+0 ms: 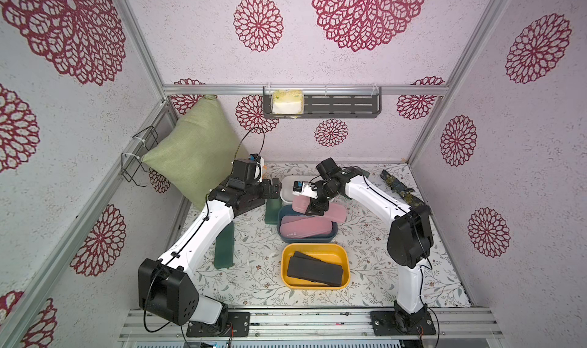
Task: Place the pencil cases by color into the storage box
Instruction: Place the pencil case at the storage box, then pick up the pencil case from the center of the board, then place the pencil case at the storage box.
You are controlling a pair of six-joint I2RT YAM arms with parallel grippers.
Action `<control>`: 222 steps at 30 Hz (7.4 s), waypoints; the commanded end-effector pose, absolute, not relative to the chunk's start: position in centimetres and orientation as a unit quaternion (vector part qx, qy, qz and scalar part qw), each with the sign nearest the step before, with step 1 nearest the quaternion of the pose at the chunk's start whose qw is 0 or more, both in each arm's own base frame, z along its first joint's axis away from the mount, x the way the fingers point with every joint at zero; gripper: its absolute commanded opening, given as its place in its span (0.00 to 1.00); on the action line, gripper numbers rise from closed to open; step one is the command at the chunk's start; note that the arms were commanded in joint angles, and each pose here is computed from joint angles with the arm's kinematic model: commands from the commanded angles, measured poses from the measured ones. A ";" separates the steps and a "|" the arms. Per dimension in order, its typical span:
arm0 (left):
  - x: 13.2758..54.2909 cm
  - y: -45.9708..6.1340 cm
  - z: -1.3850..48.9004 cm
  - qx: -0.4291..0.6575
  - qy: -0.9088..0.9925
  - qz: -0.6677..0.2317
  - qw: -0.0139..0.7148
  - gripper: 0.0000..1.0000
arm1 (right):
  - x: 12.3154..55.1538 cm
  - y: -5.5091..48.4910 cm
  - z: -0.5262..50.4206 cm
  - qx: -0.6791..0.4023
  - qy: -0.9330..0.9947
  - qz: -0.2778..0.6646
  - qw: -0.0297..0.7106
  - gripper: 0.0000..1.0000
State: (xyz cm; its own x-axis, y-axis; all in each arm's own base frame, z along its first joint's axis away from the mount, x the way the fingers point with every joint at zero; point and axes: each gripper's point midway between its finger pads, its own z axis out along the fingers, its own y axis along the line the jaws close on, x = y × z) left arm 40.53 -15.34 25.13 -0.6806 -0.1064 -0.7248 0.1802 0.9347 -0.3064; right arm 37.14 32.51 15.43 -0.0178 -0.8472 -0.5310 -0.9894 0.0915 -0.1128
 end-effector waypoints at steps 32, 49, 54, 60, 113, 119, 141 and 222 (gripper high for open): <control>40.5 -11.2 23.9 -0.046 0.907 -0.147 0.393 0.99 | 32.6 35.3 6.6 -0.688 0.695 0.148 0.147 0.73; 41.0 -10.7 19.7 -0.067 0.934 -0.117 0.332 0.99 | 33.0 34.9 6.6 -0.685 0.701 0.127 0.153 0.91; 40.9 -9.8 18.6 -0.079 0.942 -0.091 0.314 0.99 | 33.3 35.0 7.6 -0.682 0.702 0.121 0.164 0.92; 39.3 -7.5 17.0 -0.117 0.955 -0.037 0.269 0.99 | 33.7 35.0 9.2 -0.680 0.700 0.114 0.183 0.95; 31.6 2.8 2.1 -0.242 0.968 0.058 0.023 0.97 | 33.1 28.2 15.4 -0.600 0.725 0.093 0.326 0.99; 32.1 2.8 1.5 -0.238 0.969 0.056 0.020 0.98 | 33.2 28.1 15.5 -0.596 0.728 0.093 0.327 0.99; 32.6 2.0 1.1 -0.223 0.974 0.044 0.009 0.98 | 33.2 27.8 16.0 -0.587 0.733 0.087 0.334 0.99; 56.6 -29.6 20.6 0.446 0.771 -0.010 0.454 0.14 | 37.6 16.0 23.2 -0.225 0.818 0.025 0.529 0.99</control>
